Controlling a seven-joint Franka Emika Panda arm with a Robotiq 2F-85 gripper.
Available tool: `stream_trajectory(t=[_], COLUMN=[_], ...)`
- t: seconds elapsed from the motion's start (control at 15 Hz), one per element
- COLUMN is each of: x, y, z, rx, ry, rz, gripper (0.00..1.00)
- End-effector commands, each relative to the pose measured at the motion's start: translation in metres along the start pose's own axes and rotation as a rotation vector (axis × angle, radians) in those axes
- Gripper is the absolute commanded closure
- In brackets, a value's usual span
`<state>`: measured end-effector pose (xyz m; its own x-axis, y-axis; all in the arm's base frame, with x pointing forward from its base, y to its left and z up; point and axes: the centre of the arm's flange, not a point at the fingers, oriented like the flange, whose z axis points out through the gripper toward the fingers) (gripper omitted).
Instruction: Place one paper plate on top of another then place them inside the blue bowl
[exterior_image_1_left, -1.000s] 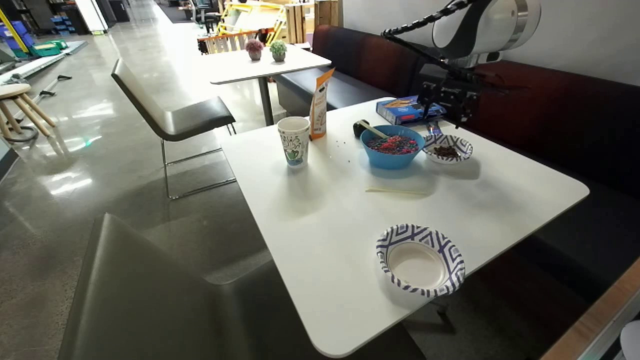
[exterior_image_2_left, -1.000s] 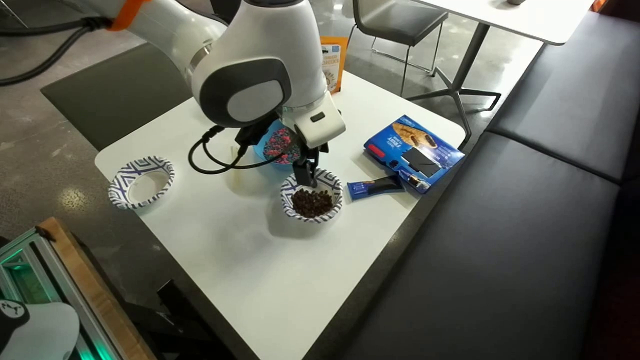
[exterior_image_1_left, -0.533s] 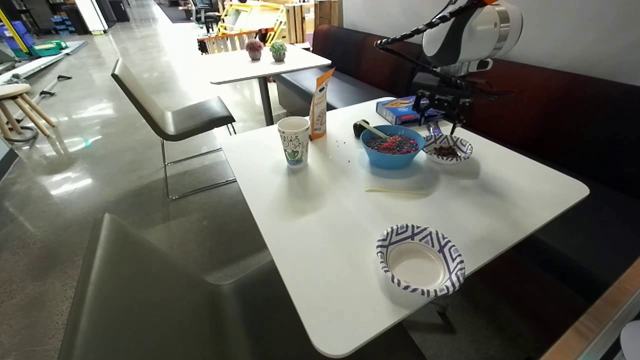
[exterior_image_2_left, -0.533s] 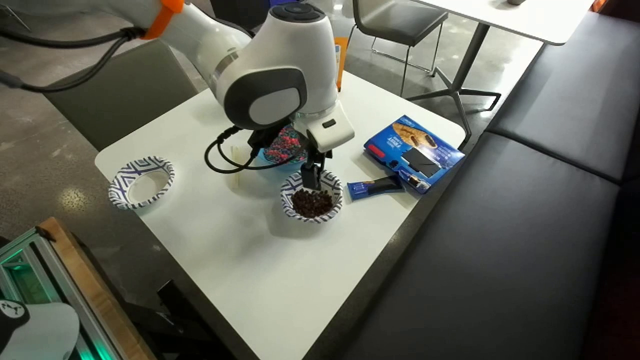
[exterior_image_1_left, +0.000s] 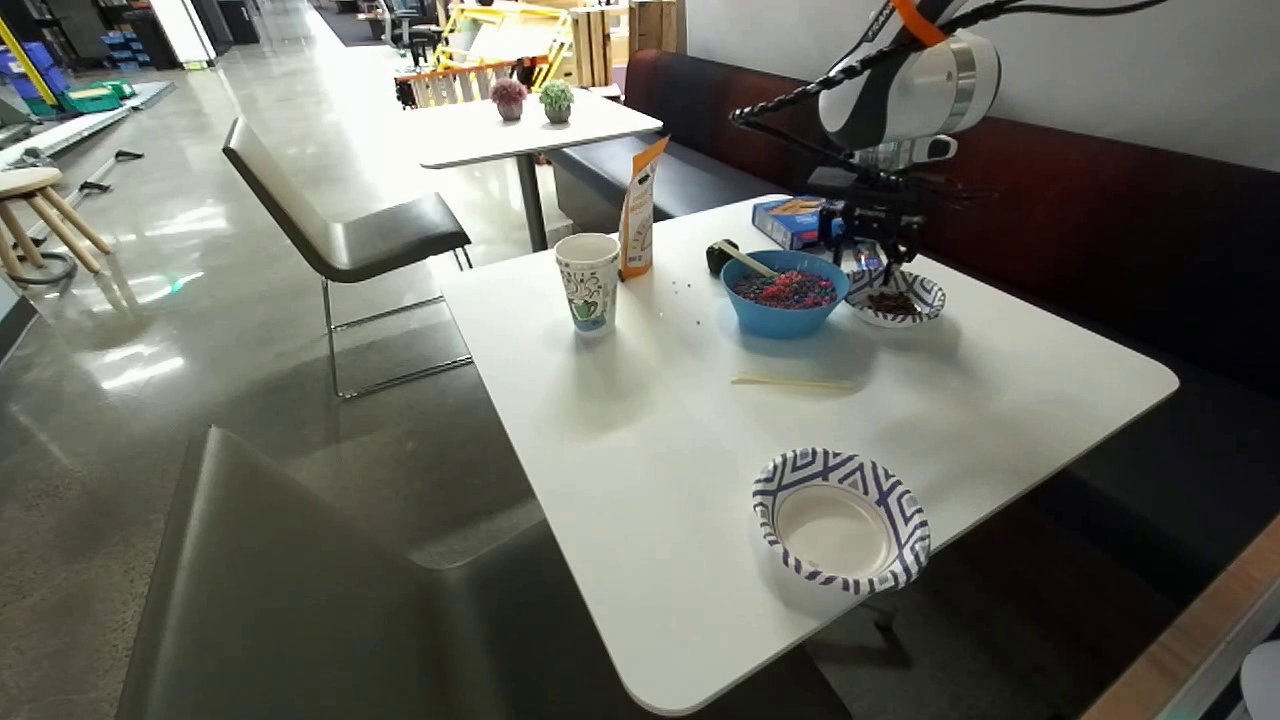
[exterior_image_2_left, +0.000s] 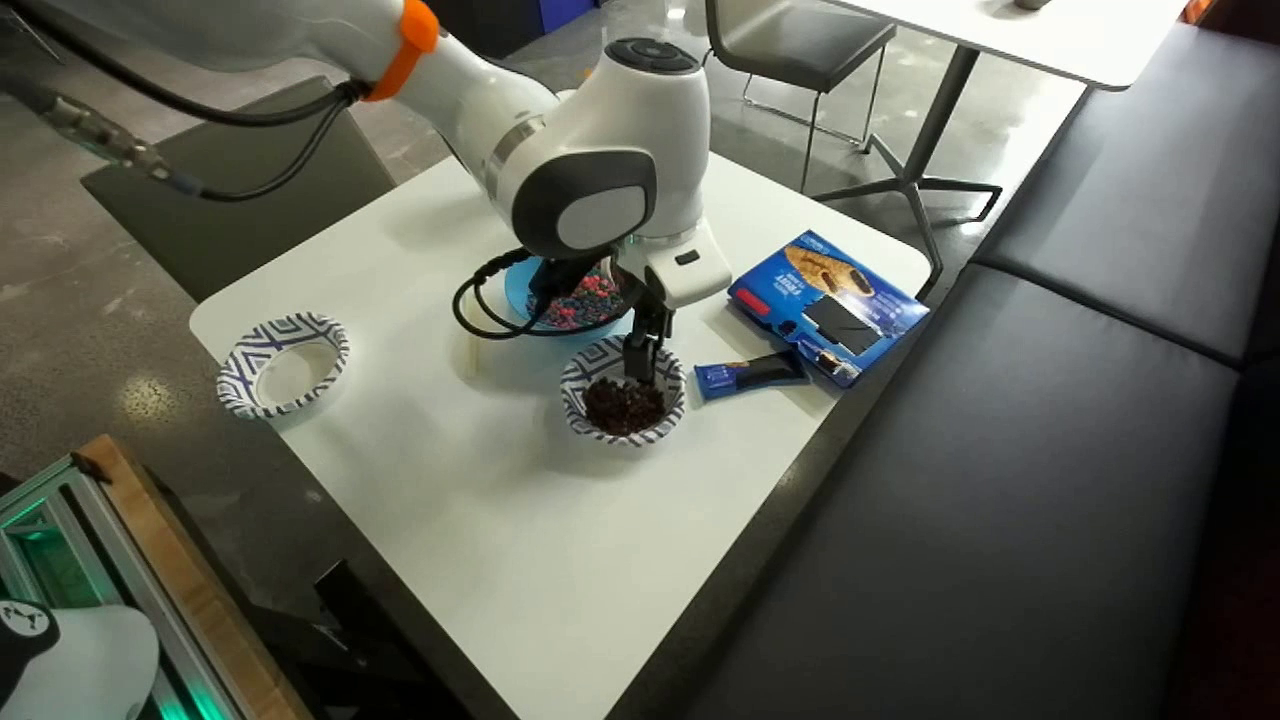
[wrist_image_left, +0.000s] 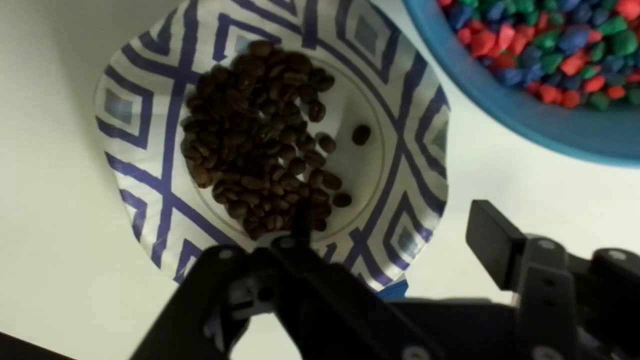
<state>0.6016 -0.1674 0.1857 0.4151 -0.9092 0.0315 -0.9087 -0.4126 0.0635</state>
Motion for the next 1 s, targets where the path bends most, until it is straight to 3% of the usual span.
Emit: stream_trajectory(t=[0.0, 0.33, 0.53, 0.67, 0.93], x=[0.009, 0.011, 0.010, 0.010, 0.001], y=[-0.017, -0.023, -0.023, -0.021, -0.010], z=[0.012, 0.017, 0.018, 0.014, -0.001], rx=[-0.025, -0.041, -0.047, -0.049, -0.055], ry=[-0.026, -0.037, -0.039, -0.036, -0.020], rz=[0.012, 0.010, 0.008, 0.010, 0.018], gripper=[0.48, 0.69, 0.90, 0.99, 0.98])
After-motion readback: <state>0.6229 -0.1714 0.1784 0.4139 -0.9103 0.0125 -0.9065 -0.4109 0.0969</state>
